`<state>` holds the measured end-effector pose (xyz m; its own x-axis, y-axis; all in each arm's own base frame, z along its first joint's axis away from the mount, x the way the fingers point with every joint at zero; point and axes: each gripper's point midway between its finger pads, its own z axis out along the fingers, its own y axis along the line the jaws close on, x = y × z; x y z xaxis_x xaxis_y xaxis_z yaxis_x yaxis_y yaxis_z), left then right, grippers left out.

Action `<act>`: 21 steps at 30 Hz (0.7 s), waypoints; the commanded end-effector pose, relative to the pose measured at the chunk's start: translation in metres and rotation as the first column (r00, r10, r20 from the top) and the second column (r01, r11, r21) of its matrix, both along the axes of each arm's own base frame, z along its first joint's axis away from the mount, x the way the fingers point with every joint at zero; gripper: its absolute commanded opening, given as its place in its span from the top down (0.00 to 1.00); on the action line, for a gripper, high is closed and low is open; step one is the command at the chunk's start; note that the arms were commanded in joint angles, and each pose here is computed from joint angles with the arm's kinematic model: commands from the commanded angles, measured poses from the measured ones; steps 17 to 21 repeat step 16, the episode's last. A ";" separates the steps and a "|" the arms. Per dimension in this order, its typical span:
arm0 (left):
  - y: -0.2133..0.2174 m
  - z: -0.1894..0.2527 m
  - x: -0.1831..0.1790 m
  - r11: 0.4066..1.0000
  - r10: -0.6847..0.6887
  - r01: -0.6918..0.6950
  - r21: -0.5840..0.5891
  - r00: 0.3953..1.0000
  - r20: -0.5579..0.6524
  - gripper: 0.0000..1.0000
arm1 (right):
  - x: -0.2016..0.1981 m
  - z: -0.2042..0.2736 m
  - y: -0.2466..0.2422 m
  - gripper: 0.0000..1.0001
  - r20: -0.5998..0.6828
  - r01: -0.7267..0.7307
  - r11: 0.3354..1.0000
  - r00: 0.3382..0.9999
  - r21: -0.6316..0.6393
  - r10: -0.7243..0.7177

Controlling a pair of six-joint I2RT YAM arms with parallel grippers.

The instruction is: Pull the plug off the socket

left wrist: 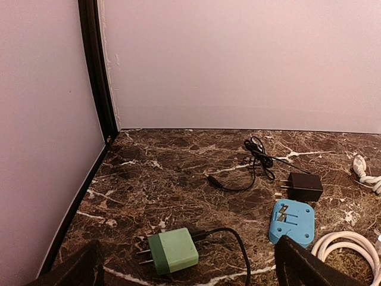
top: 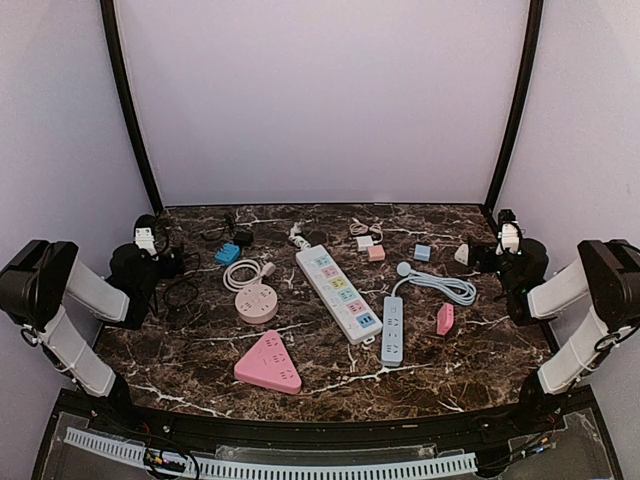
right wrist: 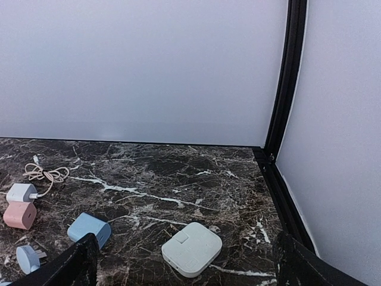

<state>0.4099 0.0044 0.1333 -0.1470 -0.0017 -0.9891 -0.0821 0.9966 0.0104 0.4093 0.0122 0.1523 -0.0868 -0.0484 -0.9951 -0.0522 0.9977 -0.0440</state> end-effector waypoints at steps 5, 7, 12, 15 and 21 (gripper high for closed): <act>0.000 0.007 0.002 1.000 -0.014 0.013 0.009 1.000 0.017 0.01 | 0.004 0.010 -0.001 0.02 0.030 -0.005 1.000 1.000 0.009 0.005; 0.000 0.008 0.002 1.000 -0.013 0.013 0.009 1.000 0.019 0.01 | 0.004 0.011 -0.001 0.01 0.031 -0.006 1.000 0.999 0.009 0.006; -0.001 0.008 0.002 1.000 -0.015 0.014 0.009 1.000 0.019 0.01 | 0.004 0.010 -0.001 0.02 0.030 -0.007 1.000 1.000 0.010 0.006; 0.000 0.007 0.001 1.000 -0.014 0.014 0.009 1.000 0.016 0.01 | 0.004 0.010 -0.001 0.01 0.030 -0.006 1.000 1.000 0.010 0.006; 0.000 0.007 0.001 1.000 -0.014 0.013 0.009 1.000 0.017 0.01 | 0.004 0.010 -0.001 0.01 0.030 -0.007 1.000 1.000 0.010 0.006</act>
